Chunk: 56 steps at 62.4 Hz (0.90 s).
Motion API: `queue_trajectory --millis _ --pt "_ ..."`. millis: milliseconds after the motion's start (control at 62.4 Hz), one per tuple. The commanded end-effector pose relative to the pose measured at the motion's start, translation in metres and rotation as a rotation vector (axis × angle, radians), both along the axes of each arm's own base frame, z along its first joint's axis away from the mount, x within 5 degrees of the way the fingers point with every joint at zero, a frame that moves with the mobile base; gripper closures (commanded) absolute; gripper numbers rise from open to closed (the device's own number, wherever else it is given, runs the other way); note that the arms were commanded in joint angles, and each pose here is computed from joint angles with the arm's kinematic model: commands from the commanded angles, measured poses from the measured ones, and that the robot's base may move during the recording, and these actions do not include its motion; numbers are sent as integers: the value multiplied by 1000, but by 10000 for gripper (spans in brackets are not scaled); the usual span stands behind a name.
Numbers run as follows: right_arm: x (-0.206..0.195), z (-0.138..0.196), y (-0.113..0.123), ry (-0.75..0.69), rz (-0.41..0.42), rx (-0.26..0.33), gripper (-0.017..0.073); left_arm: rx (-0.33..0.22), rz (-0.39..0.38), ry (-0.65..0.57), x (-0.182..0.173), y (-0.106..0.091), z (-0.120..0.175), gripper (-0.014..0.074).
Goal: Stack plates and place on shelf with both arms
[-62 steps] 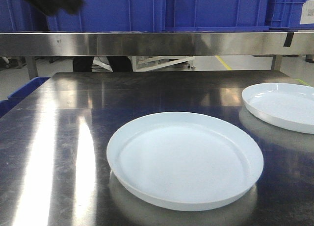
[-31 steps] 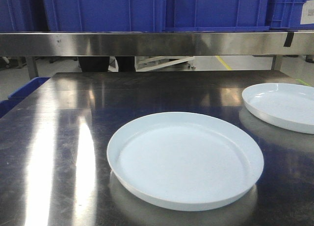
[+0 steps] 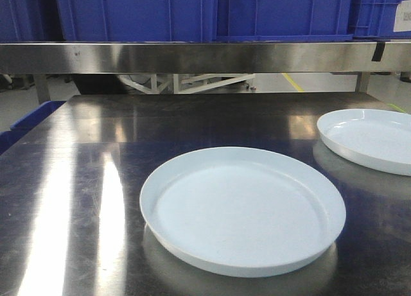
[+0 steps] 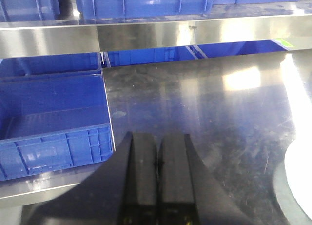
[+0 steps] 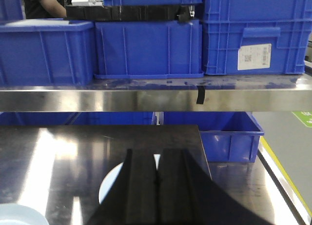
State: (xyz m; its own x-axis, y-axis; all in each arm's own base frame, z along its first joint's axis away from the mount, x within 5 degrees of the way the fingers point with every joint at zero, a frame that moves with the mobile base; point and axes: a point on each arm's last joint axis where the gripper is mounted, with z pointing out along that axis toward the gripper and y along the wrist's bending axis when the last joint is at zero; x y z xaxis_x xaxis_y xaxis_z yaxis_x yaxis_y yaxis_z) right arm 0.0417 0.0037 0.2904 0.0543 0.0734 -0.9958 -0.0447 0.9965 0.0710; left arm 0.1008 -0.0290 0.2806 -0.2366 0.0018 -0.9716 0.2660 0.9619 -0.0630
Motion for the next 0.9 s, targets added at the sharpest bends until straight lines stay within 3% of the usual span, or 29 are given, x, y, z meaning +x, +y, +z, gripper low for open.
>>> queue_trajectory --millis 0,176,289,481,657,753,882 --pt "2 44 0 -62 -6 -13 503 -44 17 -118 2 1 19 508" --pt "30 102 2 70 16 -21 503 -45 17 -122 2 1 19 508" --pt "59 122 4 259 42 -29 503 -45 17 -122 2 1 19 508" --pt "115 126 6 617 82 -41 500 -45 17 -122 2 1 19 508" --pt "162 109 4 804 78 -59 494 -45 17 -122 2 1 19 509" --pt "185 94 3 860 72 -58 382 -45 17 -122 2 1 19 509" --pt "203 79 2 907 61 -60 153 -45 17 -122 2 1 19 509"
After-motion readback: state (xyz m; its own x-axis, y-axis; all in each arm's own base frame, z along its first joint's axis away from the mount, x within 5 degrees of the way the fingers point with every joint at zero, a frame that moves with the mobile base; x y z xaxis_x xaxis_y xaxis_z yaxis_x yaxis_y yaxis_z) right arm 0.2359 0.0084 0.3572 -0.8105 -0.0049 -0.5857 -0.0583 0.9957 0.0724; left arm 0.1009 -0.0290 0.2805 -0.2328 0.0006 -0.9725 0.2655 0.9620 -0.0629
